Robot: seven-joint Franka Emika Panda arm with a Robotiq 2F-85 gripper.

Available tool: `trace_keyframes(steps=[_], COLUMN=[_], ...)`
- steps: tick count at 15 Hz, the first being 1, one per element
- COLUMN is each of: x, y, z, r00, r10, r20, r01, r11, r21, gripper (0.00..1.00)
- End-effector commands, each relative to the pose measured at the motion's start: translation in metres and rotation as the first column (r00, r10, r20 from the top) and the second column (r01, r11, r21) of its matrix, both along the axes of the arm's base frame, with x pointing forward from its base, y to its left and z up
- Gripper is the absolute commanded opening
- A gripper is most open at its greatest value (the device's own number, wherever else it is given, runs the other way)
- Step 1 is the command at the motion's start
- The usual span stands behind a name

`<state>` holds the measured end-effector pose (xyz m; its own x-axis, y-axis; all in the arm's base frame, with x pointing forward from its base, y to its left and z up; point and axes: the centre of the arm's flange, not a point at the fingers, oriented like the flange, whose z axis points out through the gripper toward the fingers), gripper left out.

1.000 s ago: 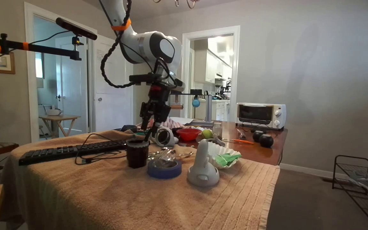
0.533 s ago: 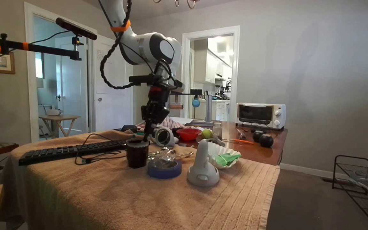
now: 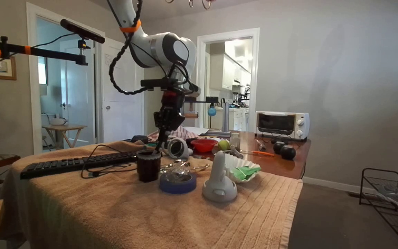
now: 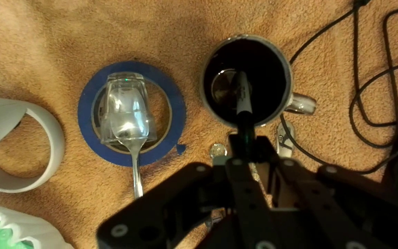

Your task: Take the pen out of the mug

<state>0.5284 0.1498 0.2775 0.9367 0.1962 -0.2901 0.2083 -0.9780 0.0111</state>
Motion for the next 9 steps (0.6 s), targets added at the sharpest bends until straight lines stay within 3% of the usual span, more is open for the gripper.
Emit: trace_keyframes(steps=[1, 5, 9], x=[-0.001, 0.011, 0.033], y=[-0.002, -0.016, -0.047], z=[0.032, 0.076, 0.103], r00=[1.0, 0.995, 0.957], r10=[0.0, -0.084, -0.255], r20=[-0.007, -0.053, -0.138], r01=[0.0, 0.084, 0.263], r11=[1.0, 0.996, 0.964], r21=[-0.009, -0.007, 0.039], gripper=[0.04, 0.04, 0.04])
